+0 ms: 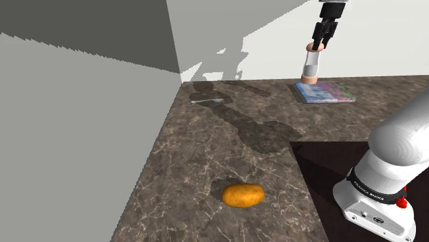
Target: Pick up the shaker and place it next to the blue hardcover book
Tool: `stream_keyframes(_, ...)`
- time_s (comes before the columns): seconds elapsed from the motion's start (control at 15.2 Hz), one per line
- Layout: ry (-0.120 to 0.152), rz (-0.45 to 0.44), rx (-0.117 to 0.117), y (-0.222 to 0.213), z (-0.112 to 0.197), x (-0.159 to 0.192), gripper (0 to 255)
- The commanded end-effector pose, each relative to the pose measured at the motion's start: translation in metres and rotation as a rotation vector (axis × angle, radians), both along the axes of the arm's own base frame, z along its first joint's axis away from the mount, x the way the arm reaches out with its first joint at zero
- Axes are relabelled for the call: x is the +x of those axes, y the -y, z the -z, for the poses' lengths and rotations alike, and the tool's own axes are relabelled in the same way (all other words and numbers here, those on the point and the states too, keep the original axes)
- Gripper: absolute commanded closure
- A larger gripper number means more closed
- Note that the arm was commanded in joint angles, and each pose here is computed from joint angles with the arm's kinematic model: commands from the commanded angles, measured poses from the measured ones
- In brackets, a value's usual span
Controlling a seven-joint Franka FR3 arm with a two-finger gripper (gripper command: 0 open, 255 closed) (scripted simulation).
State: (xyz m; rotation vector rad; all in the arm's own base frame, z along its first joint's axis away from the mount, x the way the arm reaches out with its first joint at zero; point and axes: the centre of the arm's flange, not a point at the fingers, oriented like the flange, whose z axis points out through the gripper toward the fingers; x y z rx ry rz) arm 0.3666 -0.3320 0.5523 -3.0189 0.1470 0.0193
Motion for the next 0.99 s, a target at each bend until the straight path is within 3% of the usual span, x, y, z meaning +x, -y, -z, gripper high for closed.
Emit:
stream_keyframes(0.0,0.001,0.000,0.000,0.000,0.011,0.000,255)
stream_keyframes(0.92,0.001,0.000,0.000,0.000,0.085,0.000,255)
